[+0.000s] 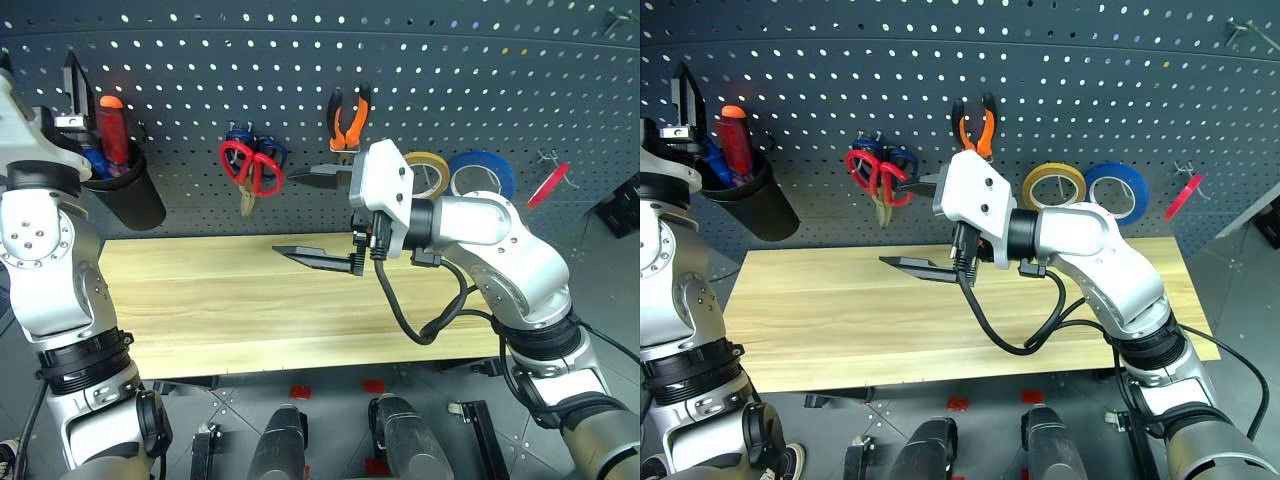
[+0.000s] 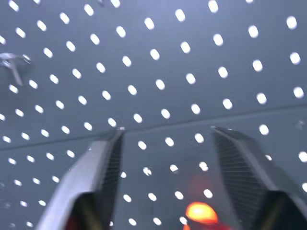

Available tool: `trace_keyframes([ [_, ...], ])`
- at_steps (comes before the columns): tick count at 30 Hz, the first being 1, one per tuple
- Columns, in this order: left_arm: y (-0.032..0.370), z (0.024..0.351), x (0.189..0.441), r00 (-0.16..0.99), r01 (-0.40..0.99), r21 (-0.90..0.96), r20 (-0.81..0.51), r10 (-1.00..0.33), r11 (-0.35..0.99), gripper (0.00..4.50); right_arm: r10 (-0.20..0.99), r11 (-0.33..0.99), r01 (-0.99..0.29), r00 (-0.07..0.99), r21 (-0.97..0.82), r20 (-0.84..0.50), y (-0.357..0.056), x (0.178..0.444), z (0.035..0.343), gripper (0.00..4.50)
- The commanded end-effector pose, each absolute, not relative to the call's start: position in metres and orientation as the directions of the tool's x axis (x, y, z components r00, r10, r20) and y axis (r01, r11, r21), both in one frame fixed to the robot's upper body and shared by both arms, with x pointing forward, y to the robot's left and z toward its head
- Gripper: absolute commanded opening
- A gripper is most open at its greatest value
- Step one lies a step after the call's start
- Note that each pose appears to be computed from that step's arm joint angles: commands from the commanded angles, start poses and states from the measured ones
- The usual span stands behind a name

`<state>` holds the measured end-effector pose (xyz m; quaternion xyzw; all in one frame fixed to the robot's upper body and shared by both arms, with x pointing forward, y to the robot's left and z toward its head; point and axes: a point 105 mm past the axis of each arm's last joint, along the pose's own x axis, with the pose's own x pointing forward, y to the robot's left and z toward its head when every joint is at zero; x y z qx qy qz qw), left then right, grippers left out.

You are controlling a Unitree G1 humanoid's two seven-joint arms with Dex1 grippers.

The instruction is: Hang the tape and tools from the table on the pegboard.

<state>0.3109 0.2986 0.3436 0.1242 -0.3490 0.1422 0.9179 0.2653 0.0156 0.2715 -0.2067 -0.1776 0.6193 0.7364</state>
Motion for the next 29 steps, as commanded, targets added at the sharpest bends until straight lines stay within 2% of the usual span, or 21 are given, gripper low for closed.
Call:
trace_keyframes([
  [1, 0.272, 0.366, 0.295, 0.678, -0.328, 0.196, 0.73, 0.085, 0.924, 4.05, 0.982, 0.177, -0.816, 0.181, -0.55, 0.048, 0.008, 0.261, 0.28, 4.5],
  [3, 0.223, 0.36, 0.3, 0.716, -0.142, 0.301, 0.689, -0.112, 0.943, 4.05, 0.979, 0.195, -0.82, 0.196, -0.538, 0.057, 0.004, 0.263, 0.279, 4.5],
  [5, 0.186, 0.341, 0.303, 0.753, 0.066, 0.33, 0.603, -0.265, 0.941, 4.05, 0.975, 0.215, -0.832, 0.211, -0.512, 0.066, -0.001, 0.264, 0.276, 4.5],
  [7, 0.173, 0.312, 0.307, 0.809, 0.203, 0.283, 0.491, -0.323, 0.938, 4.05, 0.97, 0.236, -0.841, 0.231, -0.488, 0.071, -0.006, 0.264, 0.272, 4.5],
  [9, 0.175, 0.276, 0.308, 0.875, 0.254, 0.216, 0.365, -0.319, 0.943, 4.05, 0.957, 0.281, -0.844, 0.285, -0.457, 0.061, -0.016, 0.267, 0.262, 4.5],
  [14, 0.203, 0.195, 0.294, 0.977, 0.155, 0.188, 0.117, -0.179, 0.97, 4.05, 0.87, 0.465, -0.803, 0.492, -0.373, 0.026, -0.049, 0.283, 0.218, 4.5],
  [17, 0.22, 0.15, 0.279, 0.993, 0.116, 0.18, -0.005, -0.117, 0.977, 4.05, 0.751, 0.64, -0.704, 0.659, -0.306, 0.055, -0.071, 0.296, 0.184, 4.5],
  [20, 0.241, 0.117, 0.269, 0.998, 0.031, 0.178, -0.068, -0.019, 0.984, 4.05, 0.605, 0.779, -0.571, 0.792, -0.257, 0.074, -0.096, 0.307, 0.147, 4.5],
  [24, 0.262, 0.085, 0.261, 0.988, -0.066, 0.162, -0.124, 0.087, 0.985, 4.05, 0.462, 0.869, -0.446, 0.886, -0.212, 0.03, -0.133, 0.308, 0.094, 4.5],
  [29, 0.282, 0.063, 0.255, 0.963, -0.218, 0.187, -0.118, 0.242, 0.958, 4.05, 0.321, 0.916, -0.325, 0.945, -0.237, -0.055, -0.17, 0.309, 0.046, 4.5],
])
